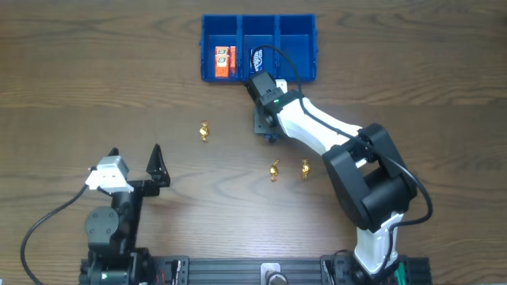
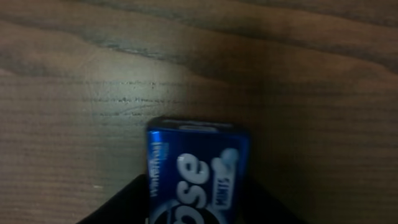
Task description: Sort Candies Into Trays
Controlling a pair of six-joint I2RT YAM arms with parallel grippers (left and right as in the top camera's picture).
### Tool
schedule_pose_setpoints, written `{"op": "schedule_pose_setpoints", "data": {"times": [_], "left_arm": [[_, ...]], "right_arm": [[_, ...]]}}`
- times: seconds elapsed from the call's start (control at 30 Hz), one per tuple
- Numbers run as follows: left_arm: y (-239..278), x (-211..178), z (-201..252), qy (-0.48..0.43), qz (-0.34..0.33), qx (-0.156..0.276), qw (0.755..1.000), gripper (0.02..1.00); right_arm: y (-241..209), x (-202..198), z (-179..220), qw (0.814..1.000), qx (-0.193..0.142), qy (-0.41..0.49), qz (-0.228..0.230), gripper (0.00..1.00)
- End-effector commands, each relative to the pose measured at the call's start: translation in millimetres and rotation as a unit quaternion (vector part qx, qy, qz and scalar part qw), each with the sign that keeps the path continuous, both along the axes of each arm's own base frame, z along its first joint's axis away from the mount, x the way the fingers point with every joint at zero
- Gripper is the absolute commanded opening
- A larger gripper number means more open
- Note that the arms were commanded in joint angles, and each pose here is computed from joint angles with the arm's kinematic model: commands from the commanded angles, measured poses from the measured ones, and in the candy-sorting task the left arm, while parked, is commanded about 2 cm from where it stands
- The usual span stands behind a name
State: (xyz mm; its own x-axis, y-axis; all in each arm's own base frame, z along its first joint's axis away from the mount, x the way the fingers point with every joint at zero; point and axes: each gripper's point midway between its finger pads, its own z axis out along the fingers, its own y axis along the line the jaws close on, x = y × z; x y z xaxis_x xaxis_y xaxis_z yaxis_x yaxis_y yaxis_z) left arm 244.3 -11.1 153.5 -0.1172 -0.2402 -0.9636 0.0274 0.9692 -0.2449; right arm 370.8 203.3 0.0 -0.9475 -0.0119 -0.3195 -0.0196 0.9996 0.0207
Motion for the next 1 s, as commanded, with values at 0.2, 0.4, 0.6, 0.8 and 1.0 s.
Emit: {"op": "schedule_pose_setpoints", "data": {"times": [0.2,0.4,0.6,0.8,1.0], "left_arm": [[-2,-1,-16,0.023,-0.008,0.006,1.000,0.998],[-2,-1,-16,0.023,-0.008,0.006,1.000,0.998],[-2,-1,-16,0.023,-0.008,0.006,1.000,0.996],[-2,-1,-16,0.023,-0.008,0.006,1.000,0.998],[-2,-1,-16,0.023,-0.008,0.006,1.000,0.998]], "right_arm": [[5,4,42,0.999,0.016,-0.027,-0.004,0.316],[27,76,217,0.983,0.030,-0.182,0.021,0.272],[49,154,201,0.975,0.036,-0.220,0.011,0.277],[44,173,141,0.982,0.030,-0.184,-0.006,0.283],[35,176,138,0.983,0.023,-0.183,-0.015,0.281]]}}
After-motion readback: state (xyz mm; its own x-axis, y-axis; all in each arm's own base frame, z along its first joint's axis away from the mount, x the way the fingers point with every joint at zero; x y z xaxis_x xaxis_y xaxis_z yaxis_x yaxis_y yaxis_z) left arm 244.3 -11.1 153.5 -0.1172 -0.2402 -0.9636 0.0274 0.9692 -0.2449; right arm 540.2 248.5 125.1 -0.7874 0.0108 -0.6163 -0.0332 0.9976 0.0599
